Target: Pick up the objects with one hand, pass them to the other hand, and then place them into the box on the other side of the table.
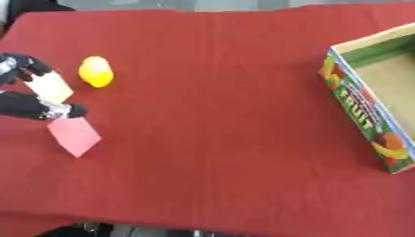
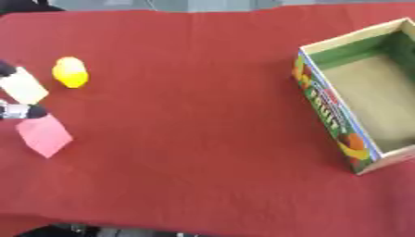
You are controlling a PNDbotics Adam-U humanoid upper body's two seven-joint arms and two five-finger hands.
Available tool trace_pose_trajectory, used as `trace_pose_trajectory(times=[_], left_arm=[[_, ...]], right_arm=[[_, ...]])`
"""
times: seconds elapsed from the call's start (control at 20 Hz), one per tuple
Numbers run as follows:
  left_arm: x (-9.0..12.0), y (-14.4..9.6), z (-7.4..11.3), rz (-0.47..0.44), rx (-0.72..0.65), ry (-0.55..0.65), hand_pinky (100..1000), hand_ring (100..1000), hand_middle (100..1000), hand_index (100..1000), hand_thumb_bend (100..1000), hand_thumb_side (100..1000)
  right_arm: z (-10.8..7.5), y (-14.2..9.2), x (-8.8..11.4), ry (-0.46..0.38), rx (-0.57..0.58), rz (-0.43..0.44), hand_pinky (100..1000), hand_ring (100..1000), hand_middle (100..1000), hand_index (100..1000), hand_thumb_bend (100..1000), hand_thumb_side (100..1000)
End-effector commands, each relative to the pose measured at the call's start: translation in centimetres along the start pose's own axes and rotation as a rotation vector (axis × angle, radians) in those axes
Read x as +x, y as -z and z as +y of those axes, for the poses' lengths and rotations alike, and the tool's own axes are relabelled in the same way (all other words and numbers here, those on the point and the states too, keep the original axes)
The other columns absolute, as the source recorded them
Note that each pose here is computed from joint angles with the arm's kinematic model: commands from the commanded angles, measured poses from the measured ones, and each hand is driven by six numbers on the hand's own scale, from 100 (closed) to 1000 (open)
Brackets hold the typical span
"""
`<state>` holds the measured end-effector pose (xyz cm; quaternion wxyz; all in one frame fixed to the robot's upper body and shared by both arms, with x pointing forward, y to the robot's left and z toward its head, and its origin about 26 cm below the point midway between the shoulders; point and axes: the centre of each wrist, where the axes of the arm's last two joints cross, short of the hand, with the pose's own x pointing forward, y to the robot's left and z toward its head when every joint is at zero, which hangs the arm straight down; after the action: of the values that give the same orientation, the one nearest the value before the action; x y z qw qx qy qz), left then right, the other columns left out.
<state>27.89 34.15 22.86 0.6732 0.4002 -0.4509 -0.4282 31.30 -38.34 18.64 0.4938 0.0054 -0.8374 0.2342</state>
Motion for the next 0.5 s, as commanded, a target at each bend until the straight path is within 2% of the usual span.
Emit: trace_pose_trajectory(times=[0.05,0.2,0.5], left_arm=[[-0.12,-0.09,1.03,0.026,-0.002,0.059,923,846,790,841,801,383],[-0.12,0.03,0.97,0.029,-0.027,0.061,922,845,789,841,806,409],[-0.49,0.43,0.57,0.053,-0.063,0.069,923,851,797,840,821,403]], right_arm=[[-0.82,0.3,1.07,-0.041,0.015,-0.012,981,1000,845,960,100,597],[-0.81,0.29,1.05,-0.043,0.017,-0.011,981,1000,844,960,100,597],[-0.77,0.34,1.06,-0.043,0.021,-0.012,980,1000,844,960,100,597]])
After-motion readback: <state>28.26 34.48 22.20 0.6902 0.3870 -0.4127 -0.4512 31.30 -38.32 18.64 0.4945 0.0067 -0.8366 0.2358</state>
